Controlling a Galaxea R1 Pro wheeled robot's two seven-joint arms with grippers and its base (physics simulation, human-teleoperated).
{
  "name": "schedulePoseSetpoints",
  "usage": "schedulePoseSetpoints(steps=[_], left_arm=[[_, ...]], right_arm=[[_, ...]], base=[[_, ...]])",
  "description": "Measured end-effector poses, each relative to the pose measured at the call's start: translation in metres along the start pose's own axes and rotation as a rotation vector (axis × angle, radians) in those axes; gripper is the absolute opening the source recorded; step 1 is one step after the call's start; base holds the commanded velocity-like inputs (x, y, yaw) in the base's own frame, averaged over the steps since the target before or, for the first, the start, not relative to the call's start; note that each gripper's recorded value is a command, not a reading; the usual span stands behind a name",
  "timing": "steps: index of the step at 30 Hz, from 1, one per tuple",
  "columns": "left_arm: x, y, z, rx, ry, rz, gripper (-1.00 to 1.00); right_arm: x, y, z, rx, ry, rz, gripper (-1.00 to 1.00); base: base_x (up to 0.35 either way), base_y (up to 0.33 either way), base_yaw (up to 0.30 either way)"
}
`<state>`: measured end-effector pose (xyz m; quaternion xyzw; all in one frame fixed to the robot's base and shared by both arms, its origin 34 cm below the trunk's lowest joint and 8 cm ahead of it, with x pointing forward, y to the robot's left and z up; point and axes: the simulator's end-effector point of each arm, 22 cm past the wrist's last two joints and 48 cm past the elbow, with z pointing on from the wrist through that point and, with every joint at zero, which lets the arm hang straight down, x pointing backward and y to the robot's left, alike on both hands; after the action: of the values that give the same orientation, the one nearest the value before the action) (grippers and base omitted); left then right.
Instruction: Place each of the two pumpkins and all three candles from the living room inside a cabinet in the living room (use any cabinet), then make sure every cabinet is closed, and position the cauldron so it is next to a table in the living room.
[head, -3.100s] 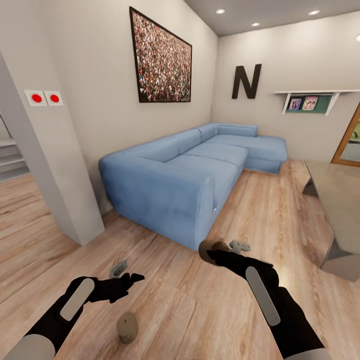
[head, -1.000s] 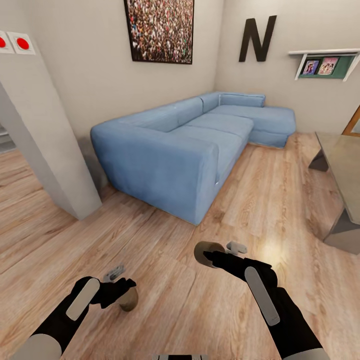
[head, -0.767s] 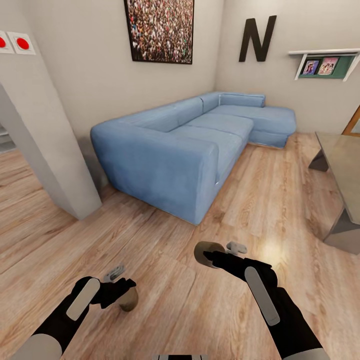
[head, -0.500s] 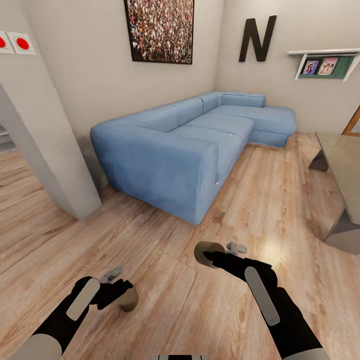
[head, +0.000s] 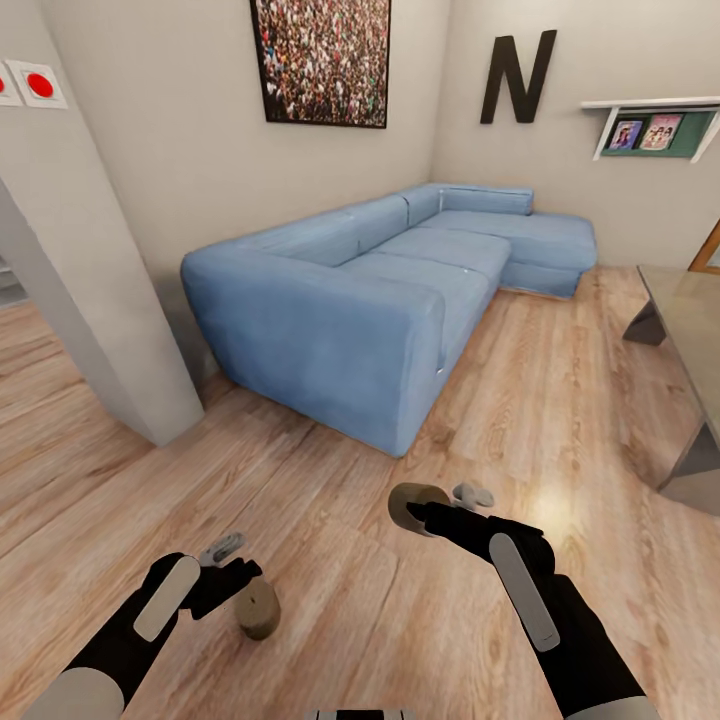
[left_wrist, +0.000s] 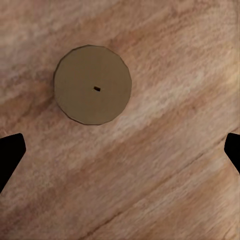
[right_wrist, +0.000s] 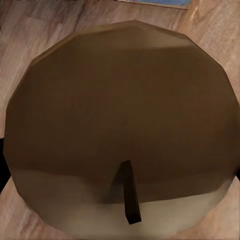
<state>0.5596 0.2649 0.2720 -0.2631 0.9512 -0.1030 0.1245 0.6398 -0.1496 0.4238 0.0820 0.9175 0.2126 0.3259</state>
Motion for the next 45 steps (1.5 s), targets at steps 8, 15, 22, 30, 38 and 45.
schedulePoseSetpoints(steps=[8, 15, 22, 30, 38, 45], left_arm=[[0.000, 0.000, 0.000, 0.000, 0.000, 0.000, 1.00], [0.000, 0.000, 0.000, 0.000, 0.001, 0.000, 1.00], [0.000, 0.000, 0.000, 0.001, 0.000, -0.001, 1.00], [0.000, -0.001, 0.000, 0.000, 0.000, 0.001, 1.00], [0.009, 0.001, 0.009, -0.006, 0.020, -0.001, 1.00], [0.021, -0.004, 0.024, -0.021, 0.028, 0.015, 1.00]], right_arm=[[0.000, -0.001, 0.000, 0.001, 0.000, -0.001, -1.00], [0.000, -0.001, 0.000, 0.001, 0.000, -0.001, -1.00], [0.000, -0.002, 0.000, 0.004, 0.000, -0.003, -1.00], [0.000, -0.001, 0.000, 0.002, 0.000, -0.002, -1.00], [0.002, 0.000, 0.003, -0.008, 0.008, -0.006, -1.00], [0.004, 0.048, -0.010, -0.199, 0.060, -0.029, -1.00]], base=[[0.151, 0.079, 0.000], [0.153, 0.135, 0.000], [0.087, 0.117, 0.000], [0.003, 0.059, 0.000], [0.000, 0.001, 0.000], [0.000, 0.000, 0.000]])
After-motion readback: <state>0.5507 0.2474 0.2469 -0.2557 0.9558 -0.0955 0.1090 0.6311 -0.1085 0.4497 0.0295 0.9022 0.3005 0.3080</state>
